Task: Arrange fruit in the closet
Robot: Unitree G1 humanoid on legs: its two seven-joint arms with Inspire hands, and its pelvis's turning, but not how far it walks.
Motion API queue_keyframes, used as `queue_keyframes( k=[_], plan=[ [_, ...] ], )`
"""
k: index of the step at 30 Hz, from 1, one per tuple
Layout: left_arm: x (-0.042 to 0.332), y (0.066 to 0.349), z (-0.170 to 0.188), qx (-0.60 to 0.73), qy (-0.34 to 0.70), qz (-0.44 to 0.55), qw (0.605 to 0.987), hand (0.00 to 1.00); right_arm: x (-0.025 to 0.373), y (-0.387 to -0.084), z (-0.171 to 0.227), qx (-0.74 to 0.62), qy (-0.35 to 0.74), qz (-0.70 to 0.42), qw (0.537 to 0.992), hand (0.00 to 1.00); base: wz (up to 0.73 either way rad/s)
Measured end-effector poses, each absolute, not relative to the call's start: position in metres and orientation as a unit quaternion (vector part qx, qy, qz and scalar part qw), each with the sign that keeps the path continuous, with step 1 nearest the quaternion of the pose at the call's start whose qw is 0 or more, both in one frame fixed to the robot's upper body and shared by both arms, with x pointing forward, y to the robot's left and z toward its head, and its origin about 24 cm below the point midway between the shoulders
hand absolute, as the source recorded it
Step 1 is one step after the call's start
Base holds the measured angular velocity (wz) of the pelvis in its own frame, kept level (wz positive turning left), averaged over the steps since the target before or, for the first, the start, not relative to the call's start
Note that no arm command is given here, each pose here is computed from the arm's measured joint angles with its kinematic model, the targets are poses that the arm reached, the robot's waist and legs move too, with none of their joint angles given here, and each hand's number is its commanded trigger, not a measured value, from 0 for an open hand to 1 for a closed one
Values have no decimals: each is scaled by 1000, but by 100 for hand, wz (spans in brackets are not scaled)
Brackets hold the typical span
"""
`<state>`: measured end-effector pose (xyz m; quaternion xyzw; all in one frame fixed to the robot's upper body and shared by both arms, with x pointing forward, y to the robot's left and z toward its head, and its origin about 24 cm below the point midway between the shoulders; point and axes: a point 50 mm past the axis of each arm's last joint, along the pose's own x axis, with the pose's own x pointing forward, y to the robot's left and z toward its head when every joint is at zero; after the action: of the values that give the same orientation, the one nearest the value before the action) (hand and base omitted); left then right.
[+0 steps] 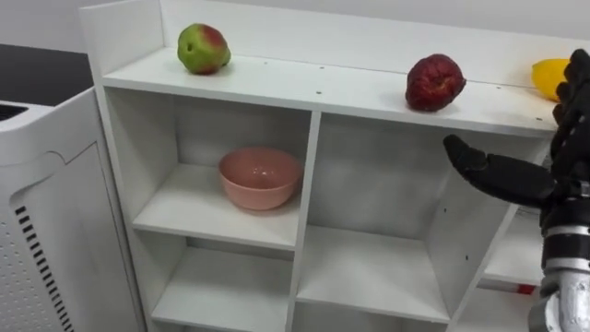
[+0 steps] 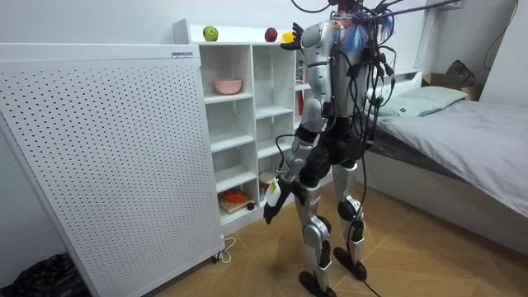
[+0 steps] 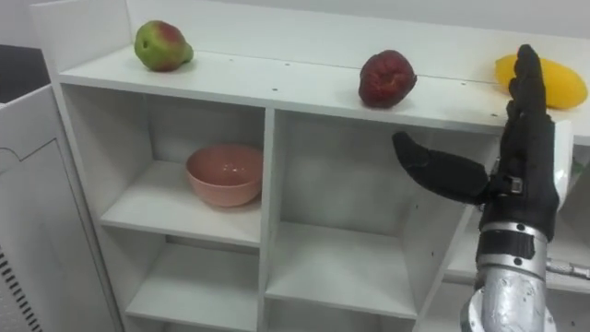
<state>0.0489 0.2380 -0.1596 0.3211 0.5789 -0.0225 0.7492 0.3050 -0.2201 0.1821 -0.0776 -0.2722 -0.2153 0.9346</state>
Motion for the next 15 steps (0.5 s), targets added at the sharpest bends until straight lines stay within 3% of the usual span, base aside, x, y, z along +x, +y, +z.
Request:
queue_keyframes(
  k=[15],
  plan=[
    [45,242,-160,320,588,-26,743,0,322,-227,194,-107,-263,-192,940,0,0]
  ],
)
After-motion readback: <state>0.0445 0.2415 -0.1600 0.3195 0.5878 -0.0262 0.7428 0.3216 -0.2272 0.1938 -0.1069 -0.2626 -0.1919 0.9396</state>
